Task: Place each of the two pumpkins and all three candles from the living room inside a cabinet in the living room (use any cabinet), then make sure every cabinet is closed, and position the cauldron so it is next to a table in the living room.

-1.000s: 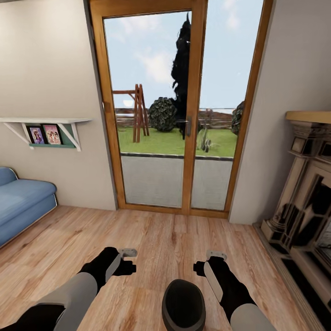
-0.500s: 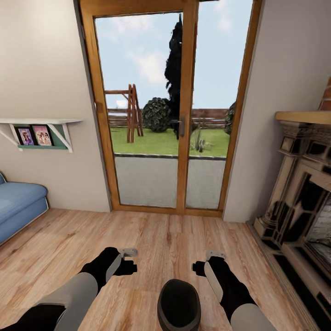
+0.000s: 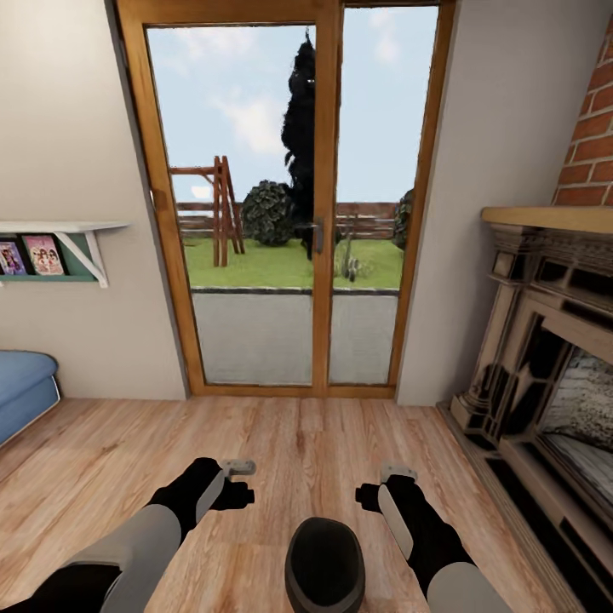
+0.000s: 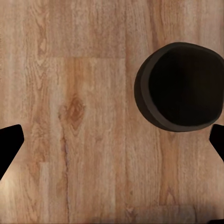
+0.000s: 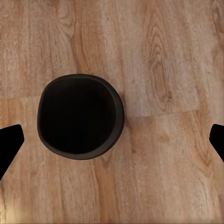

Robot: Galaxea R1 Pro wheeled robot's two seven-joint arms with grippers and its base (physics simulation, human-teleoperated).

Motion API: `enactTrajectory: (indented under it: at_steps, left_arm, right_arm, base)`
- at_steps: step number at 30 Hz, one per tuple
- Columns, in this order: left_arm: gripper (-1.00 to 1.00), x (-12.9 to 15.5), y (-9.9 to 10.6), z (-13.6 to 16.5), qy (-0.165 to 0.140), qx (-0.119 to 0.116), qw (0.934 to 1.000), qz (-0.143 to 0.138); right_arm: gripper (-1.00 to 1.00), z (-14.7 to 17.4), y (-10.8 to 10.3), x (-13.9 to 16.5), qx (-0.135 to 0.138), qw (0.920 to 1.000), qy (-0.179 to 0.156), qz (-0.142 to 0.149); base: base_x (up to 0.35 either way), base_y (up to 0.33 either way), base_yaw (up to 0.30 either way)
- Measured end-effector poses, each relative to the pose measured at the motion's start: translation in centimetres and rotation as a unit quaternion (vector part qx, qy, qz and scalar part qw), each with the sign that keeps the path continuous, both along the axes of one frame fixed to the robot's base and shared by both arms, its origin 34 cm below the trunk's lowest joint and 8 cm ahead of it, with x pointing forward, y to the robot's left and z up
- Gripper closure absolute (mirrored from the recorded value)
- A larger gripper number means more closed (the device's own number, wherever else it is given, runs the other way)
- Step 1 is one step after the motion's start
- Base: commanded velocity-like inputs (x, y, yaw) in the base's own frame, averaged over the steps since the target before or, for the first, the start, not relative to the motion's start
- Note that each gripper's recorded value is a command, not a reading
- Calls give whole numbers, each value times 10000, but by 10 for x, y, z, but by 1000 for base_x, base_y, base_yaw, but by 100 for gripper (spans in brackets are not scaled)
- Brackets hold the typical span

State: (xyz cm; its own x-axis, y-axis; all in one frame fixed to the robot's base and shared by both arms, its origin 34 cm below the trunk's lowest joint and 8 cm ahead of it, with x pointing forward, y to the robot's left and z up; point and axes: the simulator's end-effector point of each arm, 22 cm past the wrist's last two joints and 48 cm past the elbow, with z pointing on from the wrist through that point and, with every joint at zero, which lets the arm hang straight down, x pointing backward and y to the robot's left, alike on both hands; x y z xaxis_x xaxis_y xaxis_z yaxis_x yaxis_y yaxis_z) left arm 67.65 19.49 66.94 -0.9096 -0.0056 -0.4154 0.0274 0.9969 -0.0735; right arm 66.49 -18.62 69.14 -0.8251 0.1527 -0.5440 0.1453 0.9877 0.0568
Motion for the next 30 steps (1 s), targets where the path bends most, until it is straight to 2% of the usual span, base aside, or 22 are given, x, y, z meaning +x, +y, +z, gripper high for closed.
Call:
enactTrajectory:
  at_steps: [5, 19, 23, 30]
  left_arm:
    - [-100, 0, 0, 0, -5, -4, 10000, 4]
    - [-100, 2, -1, 2, -43, -18, 10000, 6]
    - [-100, 5, -1, 2, -145, -20, 9999, 7]
    - [-100, 6, -1, -9, -194, -19, 9998, 10]
  right_arm:
    - [-100, 0, 1, 0, 5, 10000, 0, 4]
    - [-100, -4, 2, -3, 2, 10000, 51, 27]
    - [-100, -4, 2, -3, 2, 10000, 55, 28]
    - [-100, -21, 9, -7, 41, 9999, 116, 70]
  base:
    - [3, 143, -8]
    - [0, 8, 0]
    - [0, 0, 0]
    - [0, 0, 0]
